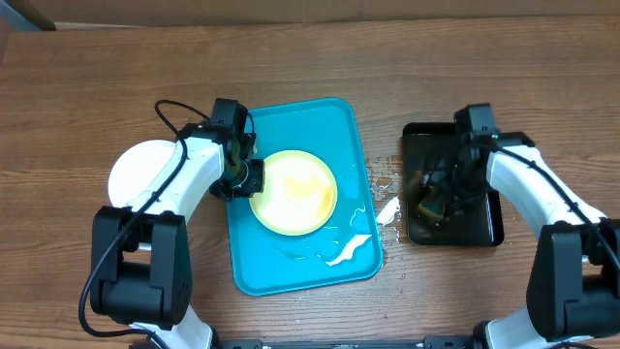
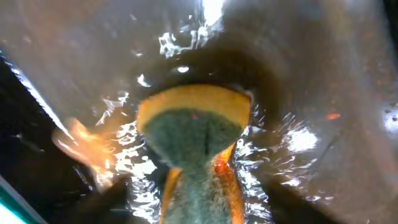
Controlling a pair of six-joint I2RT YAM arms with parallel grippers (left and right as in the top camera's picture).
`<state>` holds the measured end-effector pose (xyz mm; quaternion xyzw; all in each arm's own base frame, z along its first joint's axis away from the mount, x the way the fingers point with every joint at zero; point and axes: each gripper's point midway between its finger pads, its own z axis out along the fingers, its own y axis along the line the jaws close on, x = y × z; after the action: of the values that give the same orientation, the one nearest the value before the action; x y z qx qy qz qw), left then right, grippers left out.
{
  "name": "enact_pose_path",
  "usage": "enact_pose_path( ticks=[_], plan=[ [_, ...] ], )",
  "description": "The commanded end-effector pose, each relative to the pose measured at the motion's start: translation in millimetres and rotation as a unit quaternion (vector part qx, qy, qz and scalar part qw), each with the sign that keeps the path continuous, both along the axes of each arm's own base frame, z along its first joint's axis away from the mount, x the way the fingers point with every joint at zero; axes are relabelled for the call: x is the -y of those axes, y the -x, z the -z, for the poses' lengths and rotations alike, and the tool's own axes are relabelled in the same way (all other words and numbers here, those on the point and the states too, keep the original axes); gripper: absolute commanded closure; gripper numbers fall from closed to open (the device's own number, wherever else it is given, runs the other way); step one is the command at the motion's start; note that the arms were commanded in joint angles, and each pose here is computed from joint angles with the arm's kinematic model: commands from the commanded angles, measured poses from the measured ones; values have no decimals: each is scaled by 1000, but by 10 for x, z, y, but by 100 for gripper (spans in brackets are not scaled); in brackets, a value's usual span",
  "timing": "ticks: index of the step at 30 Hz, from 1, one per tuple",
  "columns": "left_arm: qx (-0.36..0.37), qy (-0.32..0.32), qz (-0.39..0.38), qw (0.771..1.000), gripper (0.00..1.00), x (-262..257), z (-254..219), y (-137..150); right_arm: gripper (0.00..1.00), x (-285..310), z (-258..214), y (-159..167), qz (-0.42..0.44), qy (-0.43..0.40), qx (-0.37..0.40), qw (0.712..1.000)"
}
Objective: Clean dirty plates on tray and stack at the side
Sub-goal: 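Return the sponge to the black water tray with the right gripper, then lift the yellow-green plate with the left gripper and rinse it over the water tray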
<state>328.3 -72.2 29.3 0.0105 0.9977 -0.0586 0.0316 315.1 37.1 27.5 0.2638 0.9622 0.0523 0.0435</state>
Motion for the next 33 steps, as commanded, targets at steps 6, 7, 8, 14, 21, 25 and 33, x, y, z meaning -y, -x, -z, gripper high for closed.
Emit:
enact_pose_path(
  ticks=[6, 7, 8, 14, 21, 25, 33],
  plan=[
    [59, 38, 65, 995, 96, 354, -541, -148, 21, 166, -600, -181, 21, -20, 68, 997],
    [68, 39, 71, 994, 96, 400, -636, -178, 20, 179, -770, -208, 17, -32, 88, 995],
    [77, 41, 78, 993, 96, 450, -734, -206, 18, 194, -917, -218, 16, -43, 104, 993],
    [134, 51, 120, 982, 96, 809, -1353, -353, 9, 436, -1638, -43, 61, -83, 174, 979],
    [265, 69, 142, 951, 96, 1487, -2031, -628, 9, 631, -1869, 238, 79, -69, 196, 975],
    [338, 51, 151, 927, 96, 1914, -2135, -772, 9, 615, -1839, 310, 81, -72, 181, 977],
    [431, -61, 159, 886, 96, 2465, -1929, -955, 10, 598, -1809, 376, 72, -71, 168, 981]
  ],
)
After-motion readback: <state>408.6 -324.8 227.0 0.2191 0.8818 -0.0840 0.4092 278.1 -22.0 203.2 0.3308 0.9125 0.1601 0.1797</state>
